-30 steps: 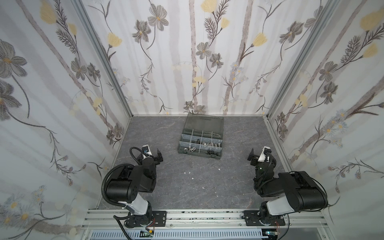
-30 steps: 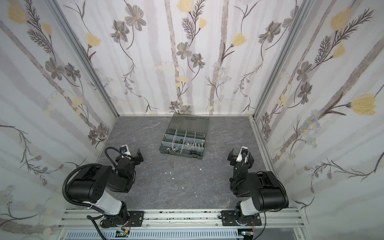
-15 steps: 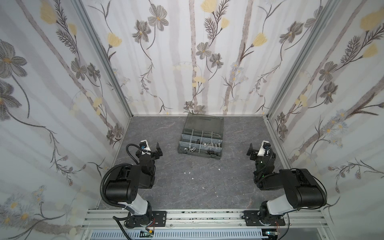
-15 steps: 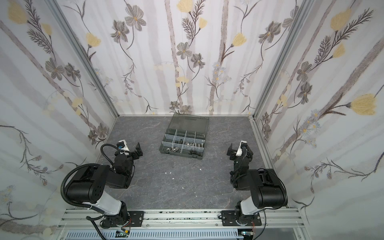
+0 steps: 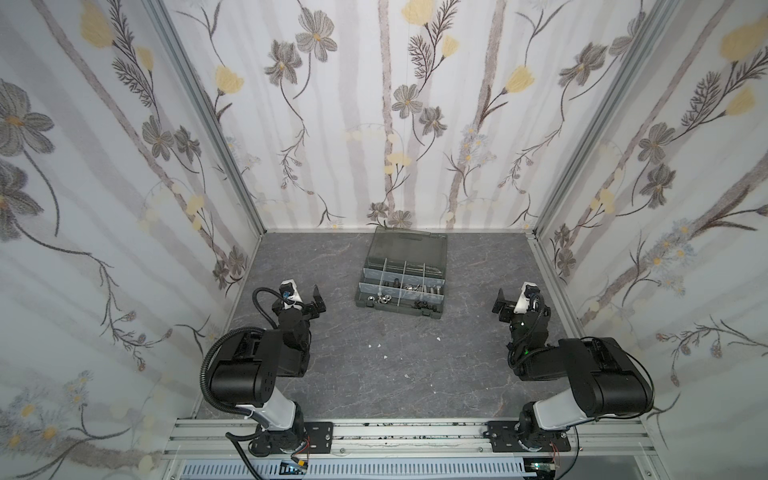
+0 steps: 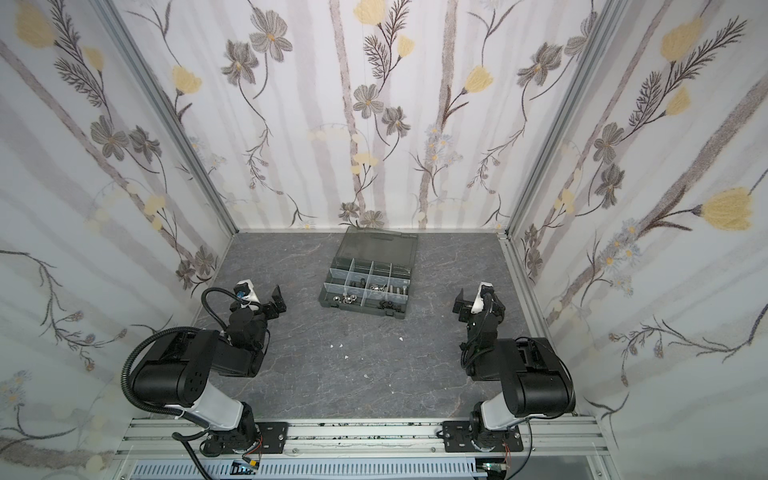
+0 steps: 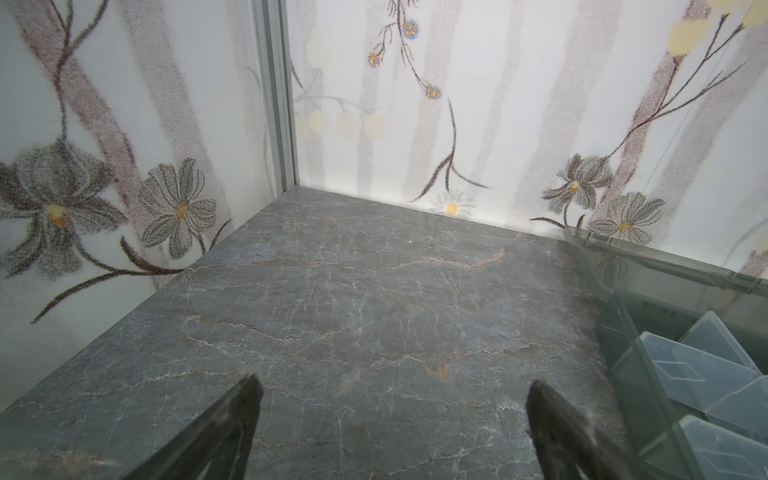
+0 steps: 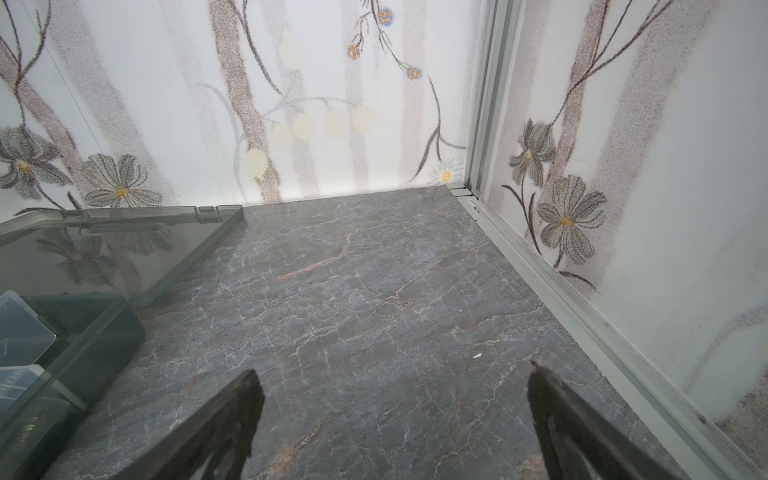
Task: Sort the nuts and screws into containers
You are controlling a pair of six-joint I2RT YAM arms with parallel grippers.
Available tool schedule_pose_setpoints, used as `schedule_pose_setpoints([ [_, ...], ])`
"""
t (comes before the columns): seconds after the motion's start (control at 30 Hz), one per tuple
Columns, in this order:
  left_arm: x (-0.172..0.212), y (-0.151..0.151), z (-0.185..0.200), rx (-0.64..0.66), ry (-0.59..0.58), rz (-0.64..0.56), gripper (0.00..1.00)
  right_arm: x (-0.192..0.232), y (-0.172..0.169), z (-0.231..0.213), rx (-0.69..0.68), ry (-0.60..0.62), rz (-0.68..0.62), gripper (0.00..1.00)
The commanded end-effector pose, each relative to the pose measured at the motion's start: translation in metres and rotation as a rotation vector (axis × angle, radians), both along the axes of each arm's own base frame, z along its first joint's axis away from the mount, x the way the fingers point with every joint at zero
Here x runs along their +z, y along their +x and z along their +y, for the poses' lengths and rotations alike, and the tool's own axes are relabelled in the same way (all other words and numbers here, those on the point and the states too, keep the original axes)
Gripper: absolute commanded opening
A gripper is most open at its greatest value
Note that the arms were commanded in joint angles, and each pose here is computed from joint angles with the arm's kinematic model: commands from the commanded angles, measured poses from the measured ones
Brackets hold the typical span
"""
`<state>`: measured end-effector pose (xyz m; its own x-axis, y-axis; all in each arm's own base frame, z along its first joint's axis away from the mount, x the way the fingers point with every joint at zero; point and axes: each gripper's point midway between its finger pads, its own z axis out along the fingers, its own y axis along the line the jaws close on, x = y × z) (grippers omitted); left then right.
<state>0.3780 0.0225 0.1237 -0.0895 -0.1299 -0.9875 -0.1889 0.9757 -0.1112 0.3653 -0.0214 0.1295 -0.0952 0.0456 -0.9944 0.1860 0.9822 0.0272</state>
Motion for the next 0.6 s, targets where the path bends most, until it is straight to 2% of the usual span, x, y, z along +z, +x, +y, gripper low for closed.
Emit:
schedule_pose_setpoints([
  [0.0,0.0059,0.001,-0.0005,-0.003,-0.005,-0.023,1.0,0.008,0.0001,0.0009,0.005,-0.002,-0.032,1.0],
  [0.57,0.006,0.0013,-0.0004,-0.002,-0.006,-0.024,1.0,0.0073,0.001,0.0015,0.006,-0.001,-0.028,1.0],
])
